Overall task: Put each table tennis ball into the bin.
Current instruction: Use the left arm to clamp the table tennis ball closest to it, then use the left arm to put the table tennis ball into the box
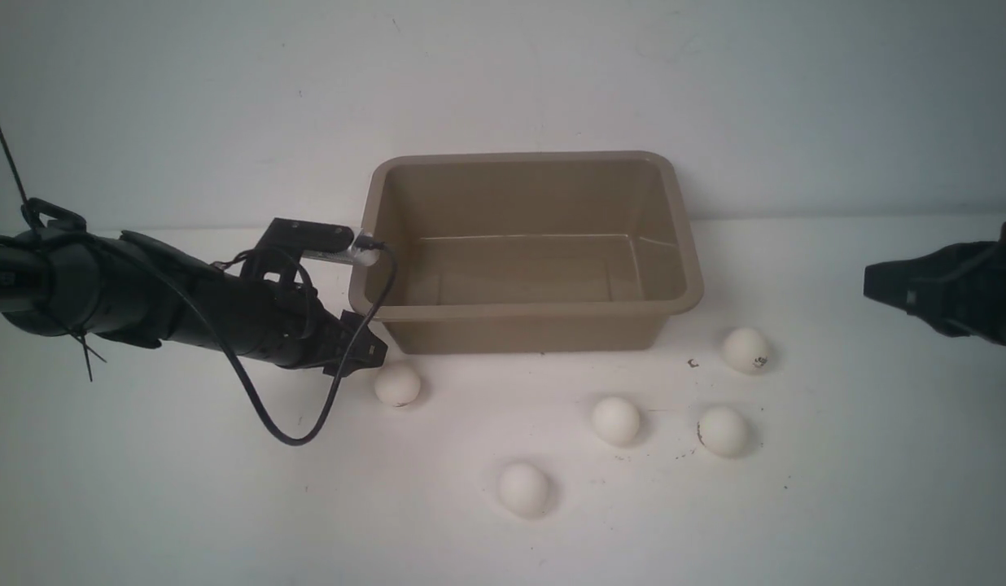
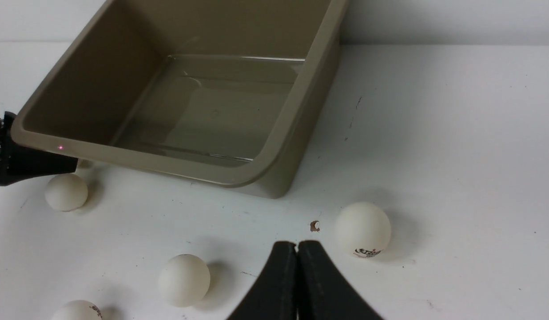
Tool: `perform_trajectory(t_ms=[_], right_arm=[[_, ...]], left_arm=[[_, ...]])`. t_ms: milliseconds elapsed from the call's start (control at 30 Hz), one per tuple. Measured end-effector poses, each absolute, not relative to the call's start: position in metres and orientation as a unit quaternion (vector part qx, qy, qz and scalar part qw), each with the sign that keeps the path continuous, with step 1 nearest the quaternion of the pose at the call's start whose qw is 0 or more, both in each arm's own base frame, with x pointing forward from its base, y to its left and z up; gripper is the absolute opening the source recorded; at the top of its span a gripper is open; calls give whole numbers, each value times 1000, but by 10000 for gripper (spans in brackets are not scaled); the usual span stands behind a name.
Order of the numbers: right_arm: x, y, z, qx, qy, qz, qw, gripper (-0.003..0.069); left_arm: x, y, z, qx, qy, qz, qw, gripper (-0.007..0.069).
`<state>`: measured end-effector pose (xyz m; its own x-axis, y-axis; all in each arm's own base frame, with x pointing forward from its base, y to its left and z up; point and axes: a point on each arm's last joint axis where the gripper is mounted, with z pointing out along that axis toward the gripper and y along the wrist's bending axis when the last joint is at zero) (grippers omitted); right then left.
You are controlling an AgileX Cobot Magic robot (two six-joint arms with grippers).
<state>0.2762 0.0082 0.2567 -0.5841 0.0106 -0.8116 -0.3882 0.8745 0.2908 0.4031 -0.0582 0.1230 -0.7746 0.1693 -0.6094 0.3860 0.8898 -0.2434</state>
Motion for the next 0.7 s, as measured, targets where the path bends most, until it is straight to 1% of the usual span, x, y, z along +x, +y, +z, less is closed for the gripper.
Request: perform_trajectory(t_ms=[33,167,267,333,367,400,433,467,500,533,567,633,700], right_arm=[[276,8,257,-110,861,225,443,-10],[276,8,257,-110,861,225,443,-10],[276,8,257,-110,861,225,443,-10],[276,8,257,-110,861,225,443,-10],[276,8,257,-110,861,225,443,-10],[276,8,257,-110,861,225,443,-10],[276,8,257,-110,861,225,443,-10],[276,8,257,-109,861,224,443,-10],[276,8,257,-109,861,224,443,-10],[276,8,257,-109,861,224,443,-10],[276,8,257,-109,861,224,443,-10],[276,8,257,-109,861,224,443,-10],[276,8,257,-109,861,224,443,-10]], left_arm=[[403,-59,123,149,925,-180,301,350],[403,-55,124,128,927,-184,299,353],[398,-40,130,94,933,-187,294,353],[392,-26,143,70,934,-188,297,353],[392,-26,146,70,933,-189,298,353],[387,-19,163,66,930,-190,308,353],[386,-18,168,67,928,-189,313,353],[381,-21,190,80,919,-196,332,353],[379,-27,204,98,911,-197,348,353],[379,-32,213,109,906,-198,359,353],[379,-45,227,133,894,-196,379,353],[384,-64,243,161,878,-183,413,353],[395,-93,254,193,858,-169,445,353]])
